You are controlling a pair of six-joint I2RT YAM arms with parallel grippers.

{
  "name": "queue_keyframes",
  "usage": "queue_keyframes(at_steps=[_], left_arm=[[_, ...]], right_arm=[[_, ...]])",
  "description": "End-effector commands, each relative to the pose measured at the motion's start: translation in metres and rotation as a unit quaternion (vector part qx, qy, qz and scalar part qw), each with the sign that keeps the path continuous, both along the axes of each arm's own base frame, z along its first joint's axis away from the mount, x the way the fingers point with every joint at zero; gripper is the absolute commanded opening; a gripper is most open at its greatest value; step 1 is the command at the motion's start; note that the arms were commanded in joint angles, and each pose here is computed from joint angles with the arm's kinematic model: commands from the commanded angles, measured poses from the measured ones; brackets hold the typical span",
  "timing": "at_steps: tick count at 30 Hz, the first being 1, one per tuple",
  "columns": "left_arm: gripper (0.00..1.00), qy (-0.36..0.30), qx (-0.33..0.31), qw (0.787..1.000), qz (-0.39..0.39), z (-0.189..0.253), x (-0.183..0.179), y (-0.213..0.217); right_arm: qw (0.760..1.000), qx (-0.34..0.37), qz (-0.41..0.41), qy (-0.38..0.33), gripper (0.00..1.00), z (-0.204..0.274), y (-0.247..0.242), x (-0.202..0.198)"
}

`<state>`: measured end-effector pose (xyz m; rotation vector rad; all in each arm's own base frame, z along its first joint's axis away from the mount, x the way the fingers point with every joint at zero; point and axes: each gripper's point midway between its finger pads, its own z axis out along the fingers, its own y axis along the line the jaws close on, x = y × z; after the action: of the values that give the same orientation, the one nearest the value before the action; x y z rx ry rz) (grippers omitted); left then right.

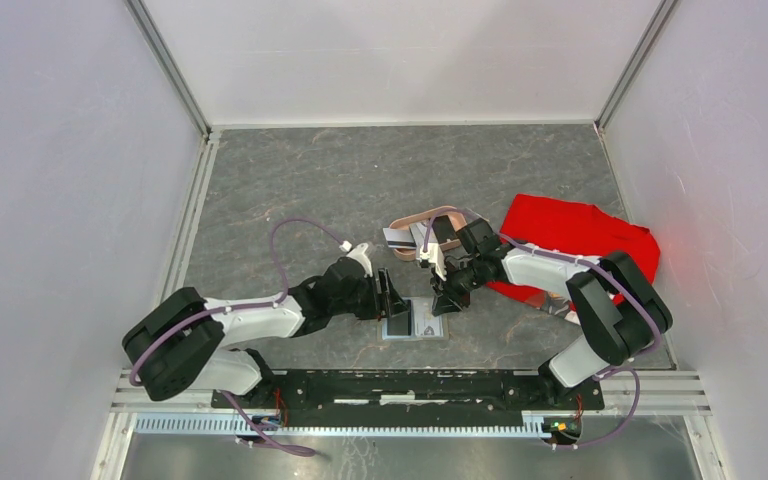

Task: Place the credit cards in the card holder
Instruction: Insert the credit card into the card holder.

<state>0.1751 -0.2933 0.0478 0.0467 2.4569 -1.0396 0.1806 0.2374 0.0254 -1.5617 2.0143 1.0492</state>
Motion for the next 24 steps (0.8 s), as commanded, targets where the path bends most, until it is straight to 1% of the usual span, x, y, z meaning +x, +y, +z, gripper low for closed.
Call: queue_keyframes(at_steps=[1,3,8,24], left_arm=[[0.70,-0.020,0.008,1.000,0.018,0.007,0.007,0.007],[0.71,-0.028,0.020,0.999,0.025,0.008,0.010,0.013],[0.71,-0.023,0.032,0.999,0.023,0.001,0.007,0.016],[0.70,0.015,-0.028,0.999,-0.008,-0.007,-0.006,-0.006]], right_arm=[[1.000,-0.018,0.005,0.007,0.24,-0.006,-0.004,-0.003],[1.000,-0.018,0.005,0.007,0.24,-0.006,-0.004,-0.003],[1.000,-0.019,0.006,0.007,0.24,-0.006,-0.004,-0.003],[1.000,-0.019,0.006,0.008,0.24,-0.007,-0.004,-0.003]])
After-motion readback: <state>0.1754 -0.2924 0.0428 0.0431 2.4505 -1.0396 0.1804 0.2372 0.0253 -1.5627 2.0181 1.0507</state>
